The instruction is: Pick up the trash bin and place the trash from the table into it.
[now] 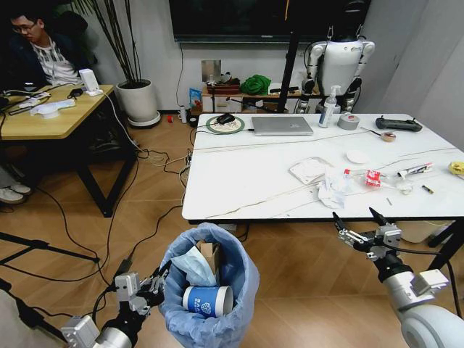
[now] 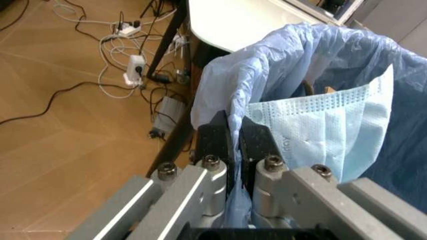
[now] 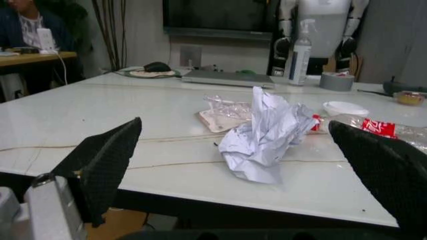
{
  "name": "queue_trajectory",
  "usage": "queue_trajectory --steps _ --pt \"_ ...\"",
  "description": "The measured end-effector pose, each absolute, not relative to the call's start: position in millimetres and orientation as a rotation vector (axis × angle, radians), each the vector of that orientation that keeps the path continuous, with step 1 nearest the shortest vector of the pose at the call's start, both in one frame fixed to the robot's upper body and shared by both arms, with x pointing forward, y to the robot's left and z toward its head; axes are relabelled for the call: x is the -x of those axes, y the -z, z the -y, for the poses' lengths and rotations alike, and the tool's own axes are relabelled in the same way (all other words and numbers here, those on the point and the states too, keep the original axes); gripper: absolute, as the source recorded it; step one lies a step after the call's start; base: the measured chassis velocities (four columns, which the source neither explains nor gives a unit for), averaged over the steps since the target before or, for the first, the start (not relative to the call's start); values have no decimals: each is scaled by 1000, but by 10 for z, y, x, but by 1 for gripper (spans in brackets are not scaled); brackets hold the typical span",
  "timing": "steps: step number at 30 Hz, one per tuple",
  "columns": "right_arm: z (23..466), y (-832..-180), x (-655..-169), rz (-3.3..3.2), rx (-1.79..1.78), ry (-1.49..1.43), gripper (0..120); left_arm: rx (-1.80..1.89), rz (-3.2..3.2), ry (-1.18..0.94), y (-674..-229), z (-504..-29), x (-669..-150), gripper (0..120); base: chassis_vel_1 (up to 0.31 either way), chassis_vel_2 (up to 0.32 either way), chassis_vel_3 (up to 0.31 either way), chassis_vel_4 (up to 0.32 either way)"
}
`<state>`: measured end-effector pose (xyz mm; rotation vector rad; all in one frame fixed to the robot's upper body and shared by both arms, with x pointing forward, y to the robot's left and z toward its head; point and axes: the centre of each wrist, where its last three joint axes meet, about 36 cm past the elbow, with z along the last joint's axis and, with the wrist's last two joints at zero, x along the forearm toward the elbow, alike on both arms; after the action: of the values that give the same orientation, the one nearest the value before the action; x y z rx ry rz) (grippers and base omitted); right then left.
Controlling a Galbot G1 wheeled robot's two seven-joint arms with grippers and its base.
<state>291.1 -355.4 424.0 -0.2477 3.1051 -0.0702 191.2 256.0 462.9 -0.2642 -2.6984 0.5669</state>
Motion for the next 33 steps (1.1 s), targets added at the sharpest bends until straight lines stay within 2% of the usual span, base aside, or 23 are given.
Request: queue_trajectory --steps 33 --pt "3522 -4236 -2890 -3103 247 37 100 268 2704 -567 -4645 -2546 -1887 0 -46 -42 46 38"
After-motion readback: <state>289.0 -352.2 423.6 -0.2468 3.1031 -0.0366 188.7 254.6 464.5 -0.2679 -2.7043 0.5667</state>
